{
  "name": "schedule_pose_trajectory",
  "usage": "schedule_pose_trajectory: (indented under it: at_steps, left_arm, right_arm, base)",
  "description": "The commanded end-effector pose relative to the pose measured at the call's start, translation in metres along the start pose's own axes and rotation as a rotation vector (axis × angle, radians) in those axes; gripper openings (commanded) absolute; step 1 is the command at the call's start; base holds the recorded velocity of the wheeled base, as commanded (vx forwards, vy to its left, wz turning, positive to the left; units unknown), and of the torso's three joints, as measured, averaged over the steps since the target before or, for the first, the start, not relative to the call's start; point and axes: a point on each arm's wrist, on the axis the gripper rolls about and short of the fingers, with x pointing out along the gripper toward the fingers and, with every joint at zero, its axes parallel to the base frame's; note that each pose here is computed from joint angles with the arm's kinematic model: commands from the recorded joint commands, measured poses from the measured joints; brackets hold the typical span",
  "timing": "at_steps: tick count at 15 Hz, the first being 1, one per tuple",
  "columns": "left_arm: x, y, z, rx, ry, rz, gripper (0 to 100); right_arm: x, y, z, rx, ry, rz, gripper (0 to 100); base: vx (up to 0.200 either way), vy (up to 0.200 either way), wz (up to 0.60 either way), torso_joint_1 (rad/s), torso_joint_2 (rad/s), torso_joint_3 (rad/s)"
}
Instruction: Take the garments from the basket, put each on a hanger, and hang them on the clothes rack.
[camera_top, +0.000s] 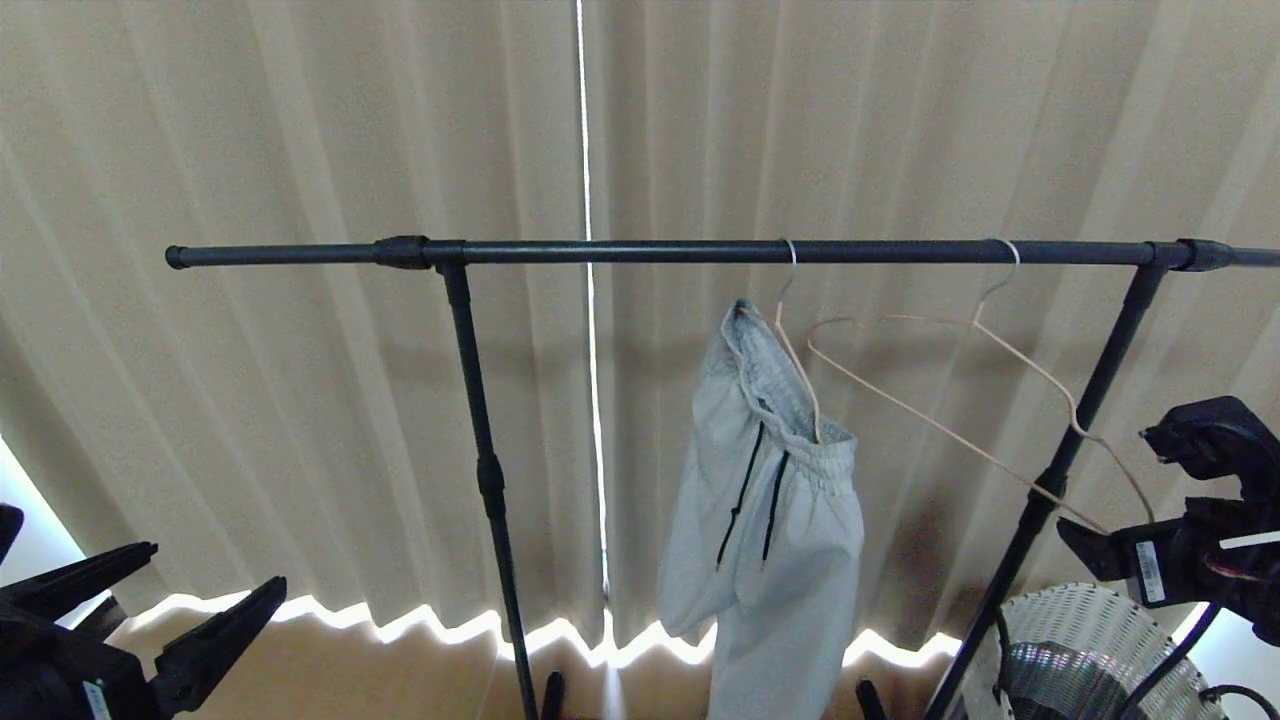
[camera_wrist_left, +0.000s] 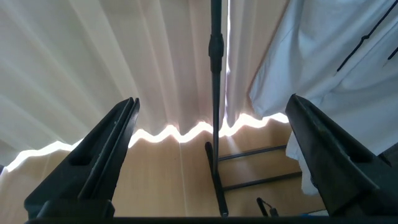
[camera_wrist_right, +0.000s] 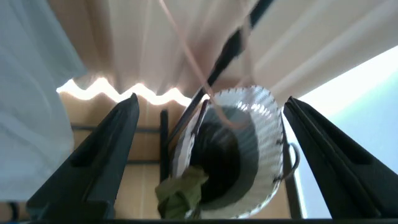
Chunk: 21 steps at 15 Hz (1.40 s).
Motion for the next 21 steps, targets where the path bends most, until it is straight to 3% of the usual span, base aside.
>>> schedule_pose_trajectory:
  at_steps: [1, 7, 9, 12, 21]
  left_arm:
    - [-0.001, 0.0, -0.005, -0.002, 0.014, 0.003, 100]
    - [-0.003, 0.001, -0.015, -0.006, 0.037, 0.025, 100]
    - [-0.004, 0.001, -0.014, -0.003, 0.029, 0.026, 100]
    - [-0.007, 0.001, -0.014, 0.003, 0.012, 0.025, 100]
    - [-0.009, 0.001, -0.013, 0.003, -0.002, 0.027, 100]
  right_arm:
    - [-0.012, -0.001, -0.016, 0.002, 0.019, 0.003, 100]
    - [-0.032, -0.003, -0.045, -0.037, 0.042, 0.007, 100]
    - [-0.041, -0.006, -0.05, -0.102, 0.015, 0.01, 100]
    - [-0.053, -0.009, -0.053, -0.109, -0.032, 0.006, 100]
    - [-0.054, -0.009, -0.059, -0.118, -0.026, -0.004, 100]
  base:
    - [0.0, 0.0, 0.0, 0.0, 0.0, 0.0]
    - [0.0, 0.0, 0.0, 0.0, 0.0, 0.0]
    - [0.0, 0.0, 0.0, 0.0, 0.0, 0.0]
    - [0.0, 0.0, 0.0, 0.0, 0.0, 0.0]
    - [0.0, 0.0, 0.0, 0.0, 0.0, 0.0]
